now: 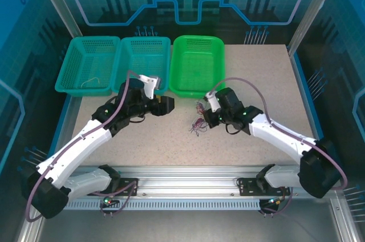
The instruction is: Untangle the cables
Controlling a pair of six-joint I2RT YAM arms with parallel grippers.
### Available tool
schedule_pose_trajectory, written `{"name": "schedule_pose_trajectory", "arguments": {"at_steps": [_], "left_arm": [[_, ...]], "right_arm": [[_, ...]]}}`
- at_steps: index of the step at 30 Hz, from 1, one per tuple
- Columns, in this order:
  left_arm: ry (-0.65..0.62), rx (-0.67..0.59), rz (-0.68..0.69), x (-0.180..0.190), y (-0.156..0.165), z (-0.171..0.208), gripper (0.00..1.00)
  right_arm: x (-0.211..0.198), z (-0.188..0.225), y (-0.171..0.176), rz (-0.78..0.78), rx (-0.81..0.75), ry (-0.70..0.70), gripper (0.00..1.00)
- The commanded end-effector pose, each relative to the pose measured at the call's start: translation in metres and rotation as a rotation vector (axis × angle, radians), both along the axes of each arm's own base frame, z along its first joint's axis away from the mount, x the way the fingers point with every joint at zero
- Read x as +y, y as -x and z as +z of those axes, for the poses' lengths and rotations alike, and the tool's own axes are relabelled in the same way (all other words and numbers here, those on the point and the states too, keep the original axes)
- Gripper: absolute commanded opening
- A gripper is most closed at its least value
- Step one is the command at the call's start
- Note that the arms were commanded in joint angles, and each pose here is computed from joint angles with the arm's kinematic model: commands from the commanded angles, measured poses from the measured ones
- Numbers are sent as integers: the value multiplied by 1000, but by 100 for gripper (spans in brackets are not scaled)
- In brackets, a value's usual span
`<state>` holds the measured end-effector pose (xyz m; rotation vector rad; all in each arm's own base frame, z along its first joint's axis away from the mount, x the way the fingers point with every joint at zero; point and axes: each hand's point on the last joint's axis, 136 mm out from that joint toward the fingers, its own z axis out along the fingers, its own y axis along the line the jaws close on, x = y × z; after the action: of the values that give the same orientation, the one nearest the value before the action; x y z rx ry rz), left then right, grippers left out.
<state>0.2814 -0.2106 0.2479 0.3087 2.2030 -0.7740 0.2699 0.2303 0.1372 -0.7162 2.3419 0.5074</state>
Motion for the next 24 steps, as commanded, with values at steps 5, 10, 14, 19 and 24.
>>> {"name": "schedule_pose_trajectory", "arguments": {"at_steps": [5, 10, 14, 19, 24], "left_arm": [[-101, -465, -523, -25, 57, 17, 77], [-258, -549, -663, -19, 71, -16, 78], [-316, -619, -660, -26, 61, -32, 78], [-310, -771, -629, -39, 49, -33, 73], [-326, -829, -576, -41, 34, -30, 61]], "right_arm": [[25, 13, 24, 508, -163, 162, 9], [30, 17, 39, 684, -166, 192, 9], [38, 31, 55, 770, -152, 116, 10], [46, 45, 73, 825, -102, 25, 10], [48, 57, 80, 831, -110, -29, 10]]}}
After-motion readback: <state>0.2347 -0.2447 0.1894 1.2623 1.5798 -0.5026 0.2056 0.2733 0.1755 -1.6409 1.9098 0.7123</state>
